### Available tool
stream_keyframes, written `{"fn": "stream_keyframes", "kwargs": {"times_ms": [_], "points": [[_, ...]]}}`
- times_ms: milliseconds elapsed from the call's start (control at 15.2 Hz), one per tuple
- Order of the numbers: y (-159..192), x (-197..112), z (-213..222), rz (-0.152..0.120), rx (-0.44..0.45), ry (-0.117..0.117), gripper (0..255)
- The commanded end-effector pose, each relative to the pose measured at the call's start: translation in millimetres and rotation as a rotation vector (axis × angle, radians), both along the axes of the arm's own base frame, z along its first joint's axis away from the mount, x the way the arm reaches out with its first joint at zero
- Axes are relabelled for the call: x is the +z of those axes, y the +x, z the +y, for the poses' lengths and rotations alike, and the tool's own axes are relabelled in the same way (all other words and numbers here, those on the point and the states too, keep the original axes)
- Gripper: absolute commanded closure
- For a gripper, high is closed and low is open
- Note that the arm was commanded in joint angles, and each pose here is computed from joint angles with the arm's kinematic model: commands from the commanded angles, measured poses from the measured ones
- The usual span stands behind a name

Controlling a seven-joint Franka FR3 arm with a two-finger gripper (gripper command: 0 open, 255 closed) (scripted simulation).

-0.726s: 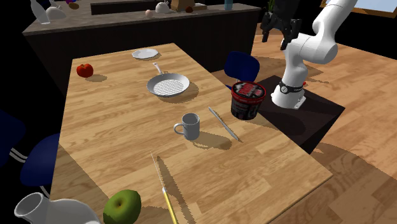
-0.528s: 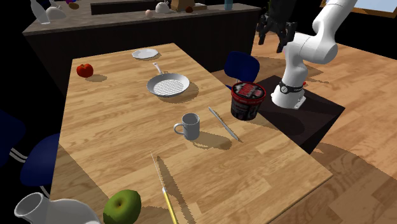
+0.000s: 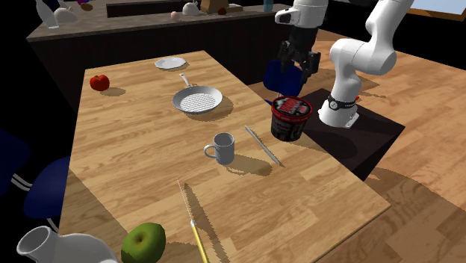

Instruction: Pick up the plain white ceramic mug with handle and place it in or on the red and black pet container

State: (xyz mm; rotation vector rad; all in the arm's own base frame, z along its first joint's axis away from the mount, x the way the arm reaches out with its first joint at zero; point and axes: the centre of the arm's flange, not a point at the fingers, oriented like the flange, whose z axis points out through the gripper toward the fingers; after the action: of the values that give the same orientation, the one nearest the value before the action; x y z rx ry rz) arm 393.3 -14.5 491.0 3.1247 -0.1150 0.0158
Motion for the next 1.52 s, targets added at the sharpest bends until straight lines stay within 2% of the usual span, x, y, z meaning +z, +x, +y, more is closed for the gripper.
{"fn": "stream_keyframes", "kwargs": {"times_ms": [0,1452], "points": [[19,-20,-2,-0.004,0.009,0.001,0],[240,-195,-28,-0.029,0.109,0.014,0]]}}
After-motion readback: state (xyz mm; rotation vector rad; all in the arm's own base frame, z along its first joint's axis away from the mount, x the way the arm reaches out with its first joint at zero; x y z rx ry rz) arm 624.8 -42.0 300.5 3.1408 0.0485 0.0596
